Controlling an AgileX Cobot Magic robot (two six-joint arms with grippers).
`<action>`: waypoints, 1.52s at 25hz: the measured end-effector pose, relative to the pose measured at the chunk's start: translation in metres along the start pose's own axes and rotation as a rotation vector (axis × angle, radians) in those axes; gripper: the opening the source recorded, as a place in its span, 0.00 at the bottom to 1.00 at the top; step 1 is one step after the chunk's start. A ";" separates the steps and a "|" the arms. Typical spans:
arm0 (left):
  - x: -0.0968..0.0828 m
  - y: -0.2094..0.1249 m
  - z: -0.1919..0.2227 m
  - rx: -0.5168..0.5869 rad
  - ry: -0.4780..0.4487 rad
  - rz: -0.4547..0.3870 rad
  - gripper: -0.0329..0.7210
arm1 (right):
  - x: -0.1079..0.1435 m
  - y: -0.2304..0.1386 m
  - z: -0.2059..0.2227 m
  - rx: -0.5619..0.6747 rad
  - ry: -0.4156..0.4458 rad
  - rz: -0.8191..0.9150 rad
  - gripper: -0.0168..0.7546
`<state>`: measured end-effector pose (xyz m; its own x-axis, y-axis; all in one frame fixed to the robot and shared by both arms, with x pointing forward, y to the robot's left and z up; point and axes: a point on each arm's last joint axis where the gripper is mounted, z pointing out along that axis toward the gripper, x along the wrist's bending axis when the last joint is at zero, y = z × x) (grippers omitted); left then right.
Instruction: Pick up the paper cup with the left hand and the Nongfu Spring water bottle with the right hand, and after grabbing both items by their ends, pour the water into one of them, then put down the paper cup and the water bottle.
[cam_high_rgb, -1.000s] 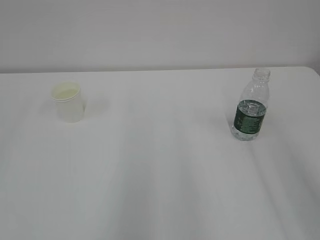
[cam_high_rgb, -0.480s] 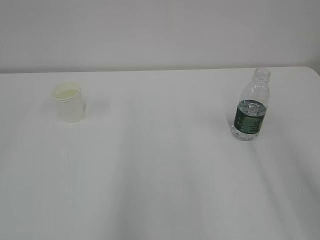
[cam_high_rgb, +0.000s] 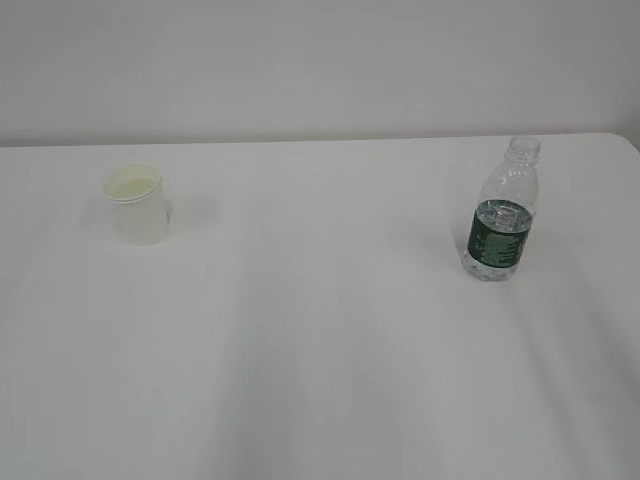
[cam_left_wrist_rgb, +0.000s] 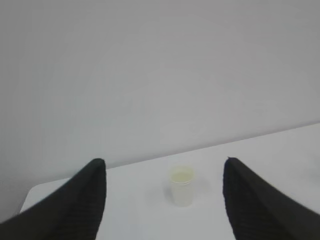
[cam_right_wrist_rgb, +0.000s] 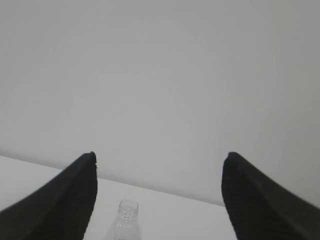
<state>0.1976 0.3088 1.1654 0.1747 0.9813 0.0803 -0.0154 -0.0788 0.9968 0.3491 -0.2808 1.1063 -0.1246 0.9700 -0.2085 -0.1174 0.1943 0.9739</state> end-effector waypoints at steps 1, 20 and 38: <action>0.000 -0.001 -0.003 -0.002 0.000 0.000 0.74 | 0.001 0.000 -0.001 0.001 0.007 -0.002 0.79; -0.006 -0.022 -0.022 0.125 -0.053 -0.027 0.68 | -0.010 0.005 -0.022 -0.023 -0.068 -0.017 0.79; -0.013 -0.054 -0.012 0.374 -0.118 -0.049 0.66 | -0.018 0.007 -0.038 -0.039 -0.142 -0.006 0.79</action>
<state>0.1846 0.3023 1.1102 0.2787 0.9603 0.0107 0.3517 -0.1124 0.9294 0.3129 -0.3029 1.1131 0.0169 0.9802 -0.1973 -0.1564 0.1975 0.9677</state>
